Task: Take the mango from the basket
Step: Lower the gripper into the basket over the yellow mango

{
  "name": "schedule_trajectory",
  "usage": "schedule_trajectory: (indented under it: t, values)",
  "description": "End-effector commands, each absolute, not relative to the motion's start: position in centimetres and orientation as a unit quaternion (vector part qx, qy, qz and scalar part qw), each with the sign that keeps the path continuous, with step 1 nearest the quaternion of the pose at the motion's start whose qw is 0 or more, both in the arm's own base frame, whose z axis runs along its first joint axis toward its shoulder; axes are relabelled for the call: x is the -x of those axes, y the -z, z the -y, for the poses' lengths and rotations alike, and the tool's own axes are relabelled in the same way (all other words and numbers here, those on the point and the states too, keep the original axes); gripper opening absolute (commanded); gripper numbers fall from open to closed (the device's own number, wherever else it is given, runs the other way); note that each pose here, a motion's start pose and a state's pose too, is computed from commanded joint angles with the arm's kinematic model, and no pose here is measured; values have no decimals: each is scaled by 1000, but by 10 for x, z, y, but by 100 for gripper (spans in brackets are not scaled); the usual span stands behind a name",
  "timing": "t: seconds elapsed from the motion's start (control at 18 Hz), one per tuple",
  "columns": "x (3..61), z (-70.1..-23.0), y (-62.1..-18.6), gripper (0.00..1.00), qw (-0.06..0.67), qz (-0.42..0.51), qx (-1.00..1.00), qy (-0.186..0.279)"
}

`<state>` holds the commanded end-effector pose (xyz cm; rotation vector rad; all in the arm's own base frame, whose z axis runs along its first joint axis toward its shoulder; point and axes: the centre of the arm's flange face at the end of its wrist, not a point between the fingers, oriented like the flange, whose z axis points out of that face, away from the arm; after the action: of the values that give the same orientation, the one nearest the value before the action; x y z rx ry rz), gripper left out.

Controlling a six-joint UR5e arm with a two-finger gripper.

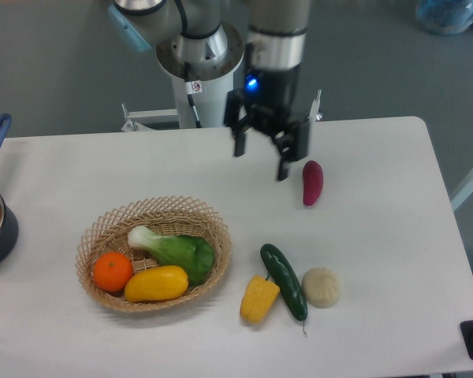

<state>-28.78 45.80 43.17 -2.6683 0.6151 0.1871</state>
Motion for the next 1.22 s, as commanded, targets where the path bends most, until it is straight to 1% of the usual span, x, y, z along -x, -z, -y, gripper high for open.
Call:
schedule_trajectory:
  t: [0.17,0.28,0.39,0.56,0.67,0.78,0.89,1.11,1.22]
  values:
    - [253,-495,-395,100,142,-207,967,-51]
    - [240,-516,-381,100,141,-167,974,-51]
    - [232,-531,-364,100,143,-159,976,-48]
    - [225,-544,-341,100,134,-172,975,-38]
    - [225,-549,-324,100,120,-192,973,-48]
    - [221,-558,-313,100,99,-240,964,-61]
    - [223,-562,-297,100,83,-265,959,-59]
    - [222,-576,-279,100,82,-279,955,-60]
    - [220,-582,-267,100,77,-284,953,-68]
